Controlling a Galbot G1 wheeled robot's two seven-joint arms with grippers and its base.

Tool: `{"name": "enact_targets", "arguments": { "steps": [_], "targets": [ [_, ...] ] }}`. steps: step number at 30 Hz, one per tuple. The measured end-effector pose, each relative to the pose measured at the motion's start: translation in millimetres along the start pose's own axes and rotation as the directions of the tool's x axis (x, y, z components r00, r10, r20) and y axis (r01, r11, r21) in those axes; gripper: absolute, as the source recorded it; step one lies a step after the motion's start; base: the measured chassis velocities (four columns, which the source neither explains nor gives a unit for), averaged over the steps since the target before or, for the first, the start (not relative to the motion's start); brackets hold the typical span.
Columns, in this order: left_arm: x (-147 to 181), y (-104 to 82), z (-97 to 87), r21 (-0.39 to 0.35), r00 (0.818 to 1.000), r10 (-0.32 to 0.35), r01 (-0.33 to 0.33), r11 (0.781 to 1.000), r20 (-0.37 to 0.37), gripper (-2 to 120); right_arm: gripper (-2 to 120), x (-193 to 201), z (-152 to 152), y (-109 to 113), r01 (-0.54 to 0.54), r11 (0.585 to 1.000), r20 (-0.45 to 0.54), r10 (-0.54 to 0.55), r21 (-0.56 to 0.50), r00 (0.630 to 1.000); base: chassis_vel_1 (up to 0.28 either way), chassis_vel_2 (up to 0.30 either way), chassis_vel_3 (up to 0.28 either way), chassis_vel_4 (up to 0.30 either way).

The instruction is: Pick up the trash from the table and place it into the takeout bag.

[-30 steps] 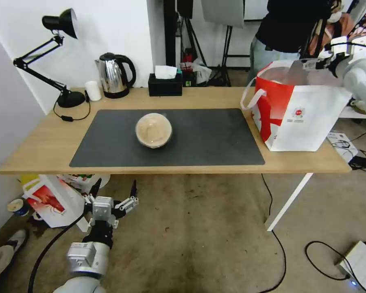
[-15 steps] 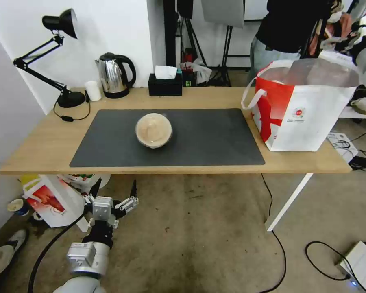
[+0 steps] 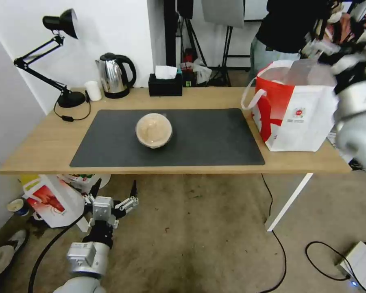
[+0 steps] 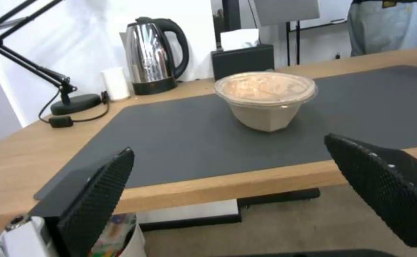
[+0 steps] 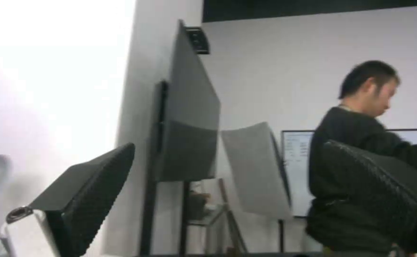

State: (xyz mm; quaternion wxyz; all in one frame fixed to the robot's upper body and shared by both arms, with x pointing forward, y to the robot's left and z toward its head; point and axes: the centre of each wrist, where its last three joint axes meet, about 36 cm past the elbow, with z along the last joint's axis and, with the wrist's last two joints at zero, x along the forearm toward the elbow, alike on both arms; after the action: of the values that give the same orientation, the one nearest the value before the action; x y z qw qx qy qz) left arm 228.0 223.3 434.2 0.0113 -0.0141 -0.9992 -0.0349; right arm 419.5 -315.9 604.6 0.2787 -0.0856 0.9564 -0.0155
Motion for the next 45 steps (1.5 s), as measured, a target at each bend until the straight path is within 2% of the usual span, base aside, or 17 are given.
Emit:
{"name": "enact_targets", "arguments": {
  "steps": [1, 2, 7, 8, 12, 15, 16, 17, 21, 25, 34, 45],
  "targets": [
    [0, 0.1, 0.0, 0.000, 1.000, 0.000, 0.000, 1.000, 0.000, 100, 100, 14, 4, 10, 0.010, 1.000, -0.008, -0.010, -0.009, 1.000, 0.000, 0.000, 0.000, 0.000],
    [0, 0.1, 0.0, 0.000, 1.000, 0.000, 0.000, 1.000, 0.000, 100, 100, 14, 4, 10, 0.010, 1.000, -0.008, -0.010, -0.009, 1.000, 0.000, 0.000, 0.000, 0.000],
    [0, 0.0, 0.0, 0.000, 1.000, 0.000, 0.000, 1.000, 0.000, 100, 100, 85, 28, 58, 0.037, 0.998, -0.075, -0.041, -0.059, 0.996, 0.000, 0.000, 0.000, 0.000],
    [0, 0.0, 0.0, 0.000, 1.000, 0.000, 0.000, 1.000, 0.000, 100, 100, 85, 28, 58, 0.037, 0.998, -0.075, -0.041, -0.059, 0.996, 0.000, 0.000, 0.000, 0.000],
    [0, 0.0, 0.0, 0.000, 1.000, 0.000, 0.000, 1.000, 0.000, 100, 100, 124, 36, 88, 0.031, 0.997, -0.081, -0.036, -0.066, 0.996, 0.000, 0.000, 0.000, 0.000],
    [0, 0.1, 0.0, 0.000, 1.000, 0.000, 0.000, 1.000, 0.000, 100, 100, 138, 40, 99, 0.032, 0.997, -0.084, -0.038, -0.070, 0.996, 0.000, 0.000, 0.000, 0.000],
    [0, 0.1, 0.0, 0.000, 1.000, 0.000, 0.000, 1.000, 0.000, 100, 100, 153, 45, 112, 0.031, 0.996, -0.092, -0.038, -0.080, 0.995, 0.000, 0.000, 0.000, 0.000],
    [0, 0.1, 0.0, 0.000, 1.000, 0.000, 0.000, 1.000, 0.000, 100, 100, 153, 45, 112, 0.031, 0.996, -0.092, -0.038, -0.080, 0.995, 0.000, 0.000, 0.000, 0.000],
    [0, 0.1, 0.0, 0.000, 1.000, 0.000, 0.000, 1.000, 0.000, 100, 100, 189, 61, 141, 0.004, 0.994, -0.126, -0.019, -0.113, 0.992, 0.000, 0.000, 0.000, 0.000],
    [0, 0.1, 0.0, 0.000, 1.000, 0.000, 0.000, 1.000, 0.000, 100, 100, 206, 69, 156, -0.010, 0.992, -0.144, -0.009, -0.128, 0.989, 0.000, 0.000, 0.000, 0.000],
    [0, 0.0, 0.0, 0.000, 1.000, 0.000, 0.000, 1.000, 0.000, 100, 100, 230, 83, 172, -0.002, 0.996, -0.164, -0.013, -0.092, 0.986, 0.000, 0.000, 0.000, 0.000],
    [0, 0.0, 0.0, 0.000, 1.000, 0.000, 0.000, 1.000, 0.000, 100, 100, 248, 99, 181, 0.001, 0.998, -0.170, -0.013, -0.068, 0.985, 0.000, 0.000, 0.000, 0.000]
  ]
}}
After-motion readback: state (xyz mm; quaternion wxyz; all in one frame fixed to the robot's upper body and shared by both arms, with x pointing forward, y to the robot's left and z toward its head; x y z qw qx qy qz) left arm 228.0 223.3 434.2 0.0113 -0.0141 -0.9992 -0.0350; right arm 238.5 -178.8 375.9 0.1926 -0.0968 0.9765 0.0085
